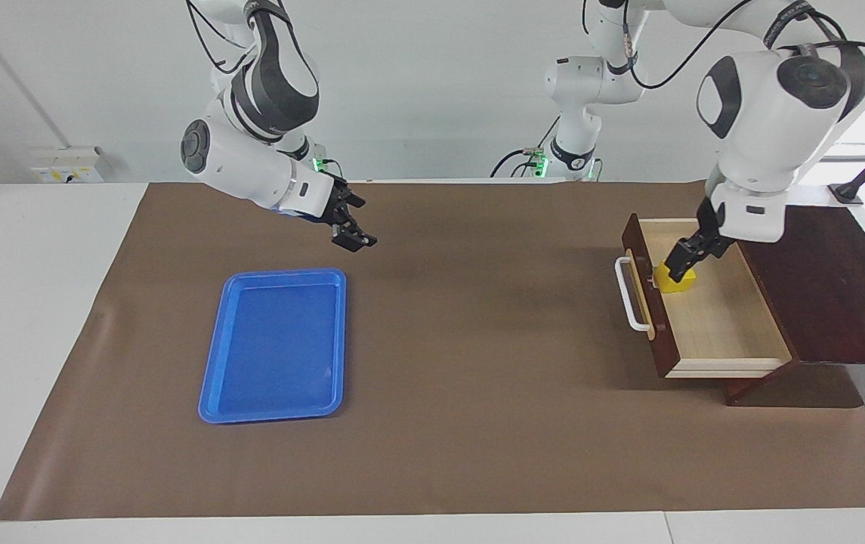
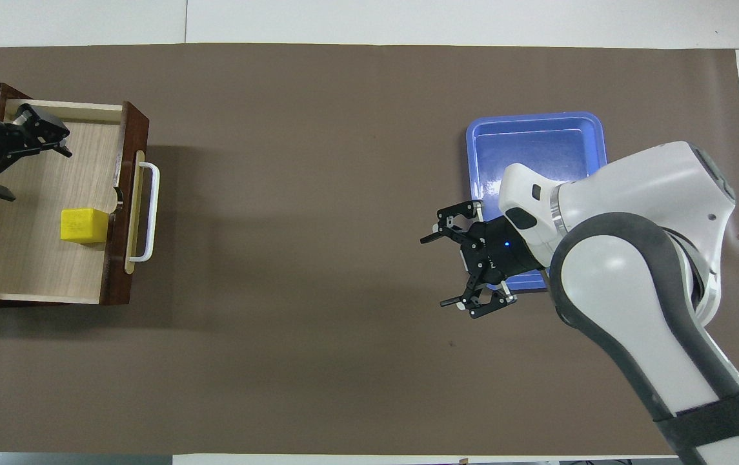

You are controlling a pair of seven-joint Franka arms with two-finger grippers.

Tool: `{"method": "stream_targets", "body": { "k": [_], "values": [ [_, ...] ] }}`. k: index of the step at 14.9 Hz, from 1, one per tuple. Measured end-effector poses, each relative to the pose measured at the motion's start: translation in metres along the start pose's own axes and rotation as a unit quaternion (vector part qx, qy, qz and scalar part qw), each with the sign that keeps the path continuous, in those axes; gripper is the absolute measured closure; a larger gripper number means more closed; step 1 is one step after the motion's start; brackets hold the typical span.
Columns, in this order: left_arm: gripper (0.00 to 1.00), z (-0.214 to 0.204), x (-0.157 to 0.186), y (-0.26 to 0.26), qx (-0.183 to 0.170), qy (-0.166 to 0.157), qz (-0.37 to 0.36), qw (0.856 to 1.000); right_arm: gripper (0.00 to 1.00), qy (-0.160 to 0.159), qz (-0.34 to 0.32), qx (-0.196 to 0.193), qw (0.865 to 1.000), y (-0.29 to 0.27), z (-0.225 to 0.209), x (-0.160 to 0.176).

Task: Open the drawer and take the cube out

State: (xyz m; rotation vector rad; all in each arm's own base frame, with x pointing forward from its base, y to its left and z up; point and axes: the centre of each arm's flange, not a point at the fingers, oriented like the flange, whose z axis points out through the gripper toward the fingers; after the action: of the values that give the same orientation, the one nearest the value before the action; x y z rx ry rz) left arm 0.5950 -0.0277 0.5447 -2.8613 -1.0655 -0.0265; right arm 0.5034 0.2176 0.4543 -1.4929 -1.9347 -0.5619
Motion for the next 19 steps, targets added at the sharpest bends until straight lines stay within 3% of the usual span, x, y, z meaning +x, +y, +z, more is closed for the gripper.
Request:
{"method": "stream_targets", "body": {
  "k": [2, 5, 13, 19],
  "values": [
    [0.00, 0.015, -0.003, -0.006, 0.003, -0.003, -0.104, 0.995, 0.00, 0.006, -0.001, -0.006, 1.000, 0.000, 0.014, 0.014],
    [0.00, 0.044, 0.000, -0.029, -0.001, -0.002, -0.250, 0.968, 0.00, -0.001, 0.026, -0.020, 0.999, 0.002, 0.027, 0.027],
    [0.00, 0.106, -0.020, -0.044, -0.008, -0.003, -0.365, 0.931, 0.00, -0.024, 0.046, -0.057, 0.997, 0.005, 0.092, 0.065],
    [0.03, 0.111, -0.015, -0.051, -0.009, -0.002, -0.396, 0.918, 0.00, 0.019, 0.080, -0.056, 0.995, 0.008, 0.121, 0.071]
  ]
}}
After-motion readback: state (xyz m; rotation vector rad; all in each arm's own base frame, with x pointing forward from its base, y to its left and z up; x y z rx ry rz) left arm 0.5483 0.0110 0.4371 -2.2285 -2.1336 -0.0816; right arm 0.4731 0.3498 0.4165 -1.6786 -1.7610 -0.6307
